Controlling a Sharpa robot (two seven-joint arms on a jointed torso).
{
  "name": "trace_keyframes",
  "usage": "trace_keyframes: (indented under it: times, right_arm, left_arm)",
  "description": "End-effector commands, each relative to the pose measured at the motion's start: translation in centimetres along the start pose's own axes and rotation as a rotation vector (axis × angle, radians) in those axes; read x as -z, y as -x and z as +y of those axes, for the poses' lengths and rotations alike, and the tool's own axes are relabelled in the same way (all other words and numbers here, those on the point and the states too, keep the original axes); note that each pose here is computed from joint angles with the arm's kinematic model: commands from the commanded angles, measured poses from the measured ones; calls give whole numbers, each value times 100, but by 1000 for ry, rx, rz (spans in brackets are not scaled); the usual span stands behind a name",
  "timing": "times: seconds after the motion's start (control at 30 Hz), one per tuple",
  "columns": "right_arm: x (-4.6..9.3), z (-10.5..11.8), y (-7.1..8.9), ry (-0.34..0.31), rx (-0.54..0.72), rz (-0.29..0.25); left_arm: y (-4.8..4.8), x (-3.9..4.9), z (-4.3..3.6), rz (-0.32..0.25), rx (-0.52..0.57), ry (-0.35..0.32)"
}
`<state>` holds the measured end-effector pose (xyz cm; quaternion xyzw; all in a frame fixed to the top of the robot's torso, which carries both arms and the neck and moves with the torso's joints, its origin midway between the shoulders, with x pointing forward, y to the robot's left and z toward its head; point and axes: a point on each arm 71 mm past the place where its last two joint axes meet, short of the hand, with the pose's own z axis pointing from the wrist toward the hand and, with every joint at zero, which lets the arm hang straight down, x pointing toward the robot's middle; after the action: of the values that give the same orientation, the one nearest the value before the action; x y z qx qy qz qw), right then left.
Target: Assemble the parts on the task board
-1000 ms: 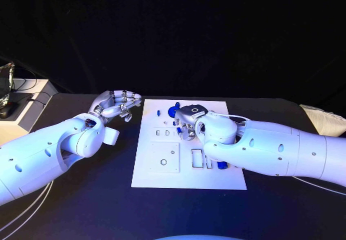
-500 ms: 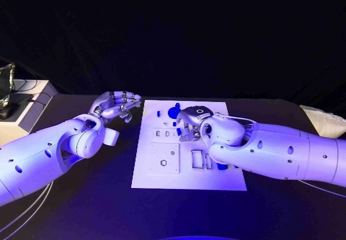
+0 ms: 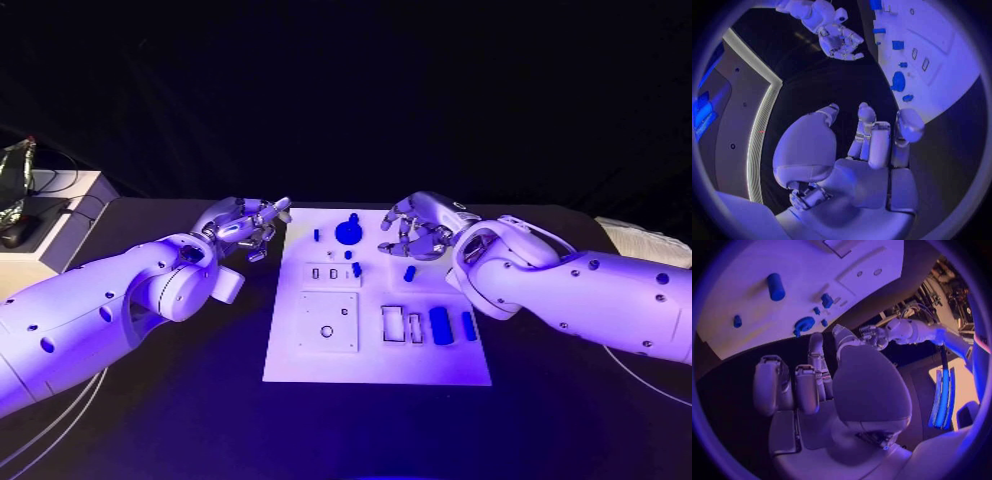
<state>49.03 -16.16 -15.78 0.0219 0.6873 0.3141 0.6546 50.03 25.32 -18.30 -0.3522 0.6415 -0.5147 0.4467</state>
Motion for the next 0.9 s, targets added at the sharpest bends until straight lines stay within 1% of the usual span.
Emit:
trace_keyframes:
  times: [0.03,0.2,0.27,0.37,0.5,0.63,0.67,0.77,0.9]
  right_arm:
    - [3,-172,112,-21,-316,-25]
    - [5,-420,225,-79,-477,-11]
    - [1,-504,270,-95,-518,-19]
    - [-15,-638,351,-118,-556,-47]
    - [-44,-809,445,-146,-564,-88]
    - [-78,-937,506,-170,-556,-118]
    - [-93,-981,524,-179,-552,-126]
    - [-124,-1041,547,-193,-544,-139]
    - [-177,-1105,568,-208,-538,-155]
  left_arm:
    - [-96,-24,46,86,-111,162]
    - [-169,-92,4,156,-188,285]
    - [-190,-125,-11,182,-215,330]
    - [-240,-205,-52,224,-263,385]
    - [-322,-343,-129,276,-334,426]
    - [-416,-470,-203,330,-404,452]
    - [-457,-524,-235,350,-430,460]
    - [-523,-609,-256,383,-468,477]
    - [-615,-729,-251,415,-506,504]
